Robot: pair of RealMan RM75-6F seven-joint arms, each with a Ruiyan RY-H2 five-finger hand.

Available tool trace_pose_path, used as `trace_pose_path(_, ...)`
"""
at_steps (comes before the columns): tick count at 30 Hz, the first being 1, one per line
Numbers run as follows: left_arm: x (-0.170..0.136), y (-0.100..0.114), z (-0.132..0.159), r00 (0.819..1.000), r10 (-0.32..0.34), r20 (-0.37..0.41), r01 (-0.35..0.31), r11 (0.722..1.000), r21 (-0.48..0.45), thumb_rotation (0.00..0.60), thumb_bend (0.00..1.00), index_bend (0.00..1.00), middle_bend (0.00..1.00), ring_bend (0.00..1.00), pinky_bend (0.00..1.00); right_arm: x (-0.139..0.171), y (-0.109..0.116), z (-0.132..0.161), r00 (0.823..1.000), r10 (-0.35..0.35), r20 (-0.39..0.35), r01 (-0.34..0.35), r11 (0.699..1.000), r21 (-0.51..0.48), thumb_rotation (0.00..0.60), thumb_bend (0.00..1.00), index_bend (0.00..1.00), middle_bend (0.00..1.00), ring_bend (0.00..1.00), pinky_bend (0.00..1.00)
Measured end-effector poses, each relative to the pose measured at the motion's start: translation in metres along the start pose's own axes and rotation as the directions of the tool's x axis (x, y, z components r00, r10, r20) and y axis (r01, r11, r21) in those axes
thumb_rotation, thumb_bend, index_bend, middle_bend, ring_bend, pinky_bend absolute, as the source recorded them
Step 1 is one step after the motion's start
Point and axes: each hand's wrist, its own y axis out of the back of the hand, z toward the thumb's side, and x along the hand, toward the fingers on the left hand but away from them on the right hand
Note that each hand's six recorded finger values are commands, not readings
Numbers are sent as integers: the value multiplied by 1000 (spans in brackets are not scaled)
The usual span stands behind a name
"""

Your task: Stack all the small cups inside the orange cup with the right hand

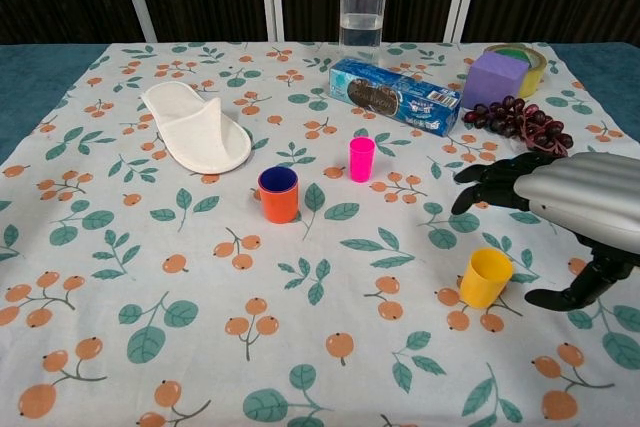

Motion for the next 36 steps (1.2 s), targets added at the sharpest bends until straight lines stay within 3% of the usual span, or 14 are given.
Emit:
trace_pose_path(7,0,0,0,1000,2,-2,-2,1000,-2,600,732,119,4,0,0,-3,-4,1,1000,-6,-6,6,1000,-21,600,372,345,0,0,0)
trace_pose_path(36,0,1,-1,1000,4,-10,-4,1000,-2,600,732,120,4,0,0,-13,-13,-1,1000,11,6,-10,999,-44,600,416,397,0,0,11)
